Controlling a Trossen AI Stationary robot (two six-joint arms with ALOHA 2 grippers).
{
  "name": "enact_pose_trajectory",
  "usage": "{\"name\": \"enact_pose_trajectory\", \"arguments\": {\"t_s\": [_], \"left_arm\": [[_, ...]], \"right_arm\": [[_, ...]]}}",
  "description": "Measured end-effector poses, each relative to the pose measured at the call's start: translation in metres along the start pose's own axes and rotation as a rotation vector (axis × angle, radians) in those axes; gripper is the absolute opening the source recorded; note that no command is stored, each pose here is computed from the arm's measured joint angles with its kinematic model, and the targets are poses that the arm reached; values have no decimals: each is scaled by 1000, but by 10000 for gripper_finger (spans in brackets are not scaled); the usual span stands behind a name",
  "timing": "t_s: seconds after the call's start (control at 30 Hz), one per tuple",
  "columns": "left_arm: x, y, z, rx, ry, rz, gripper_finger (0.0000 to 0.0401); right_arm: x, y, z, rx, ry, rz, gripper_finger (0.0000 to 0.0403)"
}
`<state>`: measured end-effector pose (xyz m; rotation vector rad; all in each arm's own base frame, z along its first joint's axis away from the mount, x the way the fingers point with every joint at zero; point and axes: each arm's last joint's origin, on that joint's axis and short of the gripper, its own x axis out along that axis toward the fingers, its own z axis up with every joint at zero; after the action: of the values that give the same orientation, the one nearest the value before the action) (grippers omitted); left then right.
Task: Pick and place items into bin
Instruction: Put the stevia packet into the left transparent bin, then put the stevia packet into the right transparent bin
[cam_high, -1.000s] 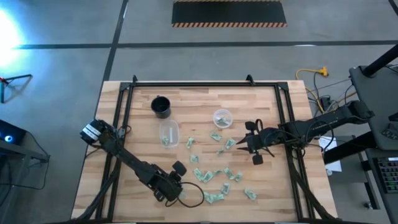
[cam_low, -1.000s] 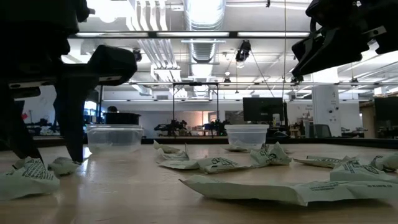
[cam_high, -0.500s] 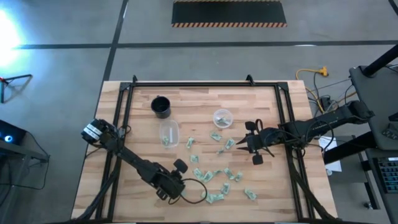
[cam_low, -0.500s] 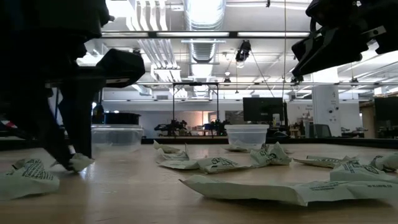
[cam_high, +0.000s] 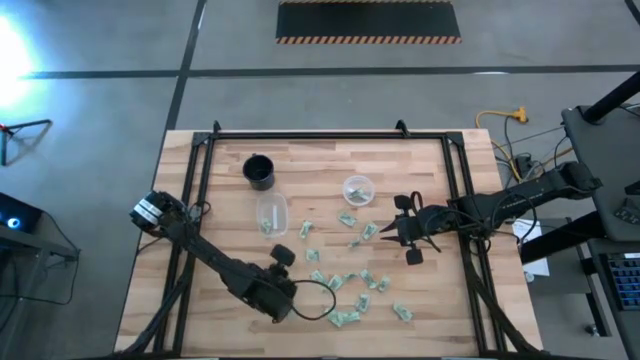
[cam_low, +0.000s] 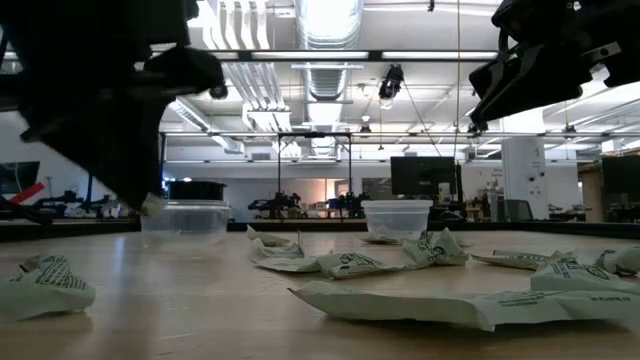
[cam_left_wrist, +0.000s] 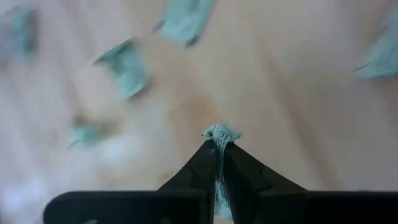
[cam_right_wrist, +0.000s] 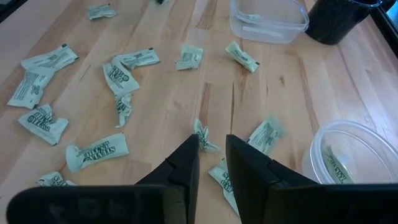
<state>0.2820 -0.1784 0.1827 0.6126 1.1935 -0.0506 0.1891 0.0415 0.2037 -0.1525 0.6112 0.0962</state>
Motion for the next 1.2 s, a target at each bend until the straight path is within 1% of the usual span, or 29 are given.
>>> {"name": "enact_pose_trajectory", "arguments": {"t_s": [0.1, 0.27, 0.33, 0.4, 0.67, 0.83, 0.9, 1.03, 1.2], "left_arm": [[-6, 6, -2, -2, 48, 96, 10], [-11, 17, -7, 40, 98, 304, 10], [-9, 24, -10, 48, 125, 361, 10], [-5, 32, -14, 41, 153, 392, 10], [15, 72, -34, -86, 324, 438, 10], [22, 89, -51, -150, 393, 407, 19], [23, 93, -54, -170, 398, 394, 30], [16, 96, -52, -221, 333, 384, 60], [6, 100, -53, -251, 294, 369, 90]], "right_arm": [[0, 0, -1, -1, 4, 0, 68], [1, 0, -2, -1, 6, 0, 68], [1, 0, -2, -1, 6, 0, 68], [1, 0, -2, -1, 6, 0, 68], [1, 0, -2, 1, 6, 0, 68], [1, 0, -3, 2, 12, 0, 68], [1, 0, -4, 2, 17, 0, 68], [1, 0, -4, 3, 16, 0, 68], [1, 0, -4, 9, 17, 0, 68]]}}
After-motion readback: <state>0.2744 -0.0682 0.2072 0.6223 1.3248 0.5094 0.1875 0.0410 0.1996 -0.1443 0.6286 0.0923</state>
